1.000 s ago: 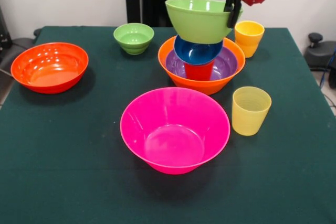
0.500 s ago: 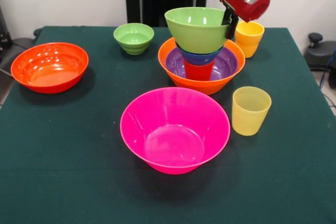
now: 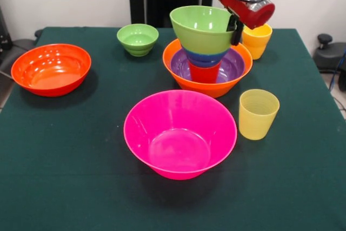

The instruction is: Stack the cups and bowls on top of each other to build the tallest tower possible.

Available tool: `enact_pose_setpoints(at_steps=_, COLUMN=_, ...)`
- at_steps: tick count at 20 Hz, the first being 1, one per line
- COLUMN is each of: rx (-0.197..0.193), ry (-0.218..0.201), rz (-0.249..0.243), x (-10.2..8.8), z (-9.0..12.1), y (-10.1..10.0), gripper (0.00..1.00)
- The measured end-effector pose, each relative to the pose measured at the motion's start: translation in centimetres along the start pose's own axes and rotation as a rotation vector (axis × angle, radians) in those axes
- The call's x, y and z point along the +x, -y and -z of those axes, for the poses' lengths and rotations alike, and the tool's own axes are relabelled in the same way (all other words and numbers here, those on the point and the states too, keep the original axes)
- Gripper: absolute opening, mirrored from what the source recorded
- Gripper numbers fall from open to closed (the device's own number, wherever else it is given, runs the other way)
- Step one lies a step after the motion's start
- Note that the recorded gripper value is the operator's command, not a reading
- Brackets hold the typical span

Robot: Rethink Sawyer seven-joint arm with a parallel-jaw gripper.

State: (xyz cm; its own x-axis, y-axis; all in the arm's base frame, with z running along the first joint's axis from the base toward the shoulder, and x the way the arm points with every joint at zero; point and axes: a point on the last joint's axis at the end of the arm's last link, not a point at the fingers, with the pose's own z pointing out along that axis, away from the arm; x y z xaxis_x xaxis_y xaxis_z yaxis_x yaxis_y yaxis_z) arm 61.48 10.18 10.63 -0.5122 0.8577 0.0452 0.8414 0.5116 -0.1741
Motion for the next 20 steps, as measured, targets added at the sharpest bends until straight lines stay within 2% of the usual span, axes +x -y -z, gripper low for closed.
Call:
enact_pose_setpoints(at_steps=7, rx=0.0, ry=-0.002, rz=0.001, x=-0.07, z=-0.07, y=0.01, gripper=0.0)
enact_pose_setpoints(at_steps=8, rx=-0.001, ry=-0.002, rz=0.002, x=-0.04, z=-0.09, y=0.0, gripper=1.0)
enact_pose_setpoints(at_steps=20, rx=-0.029, ry=0.015, rz=0.008, x=0.09, z=-0.45, y=-0.55, gripper=1.0)
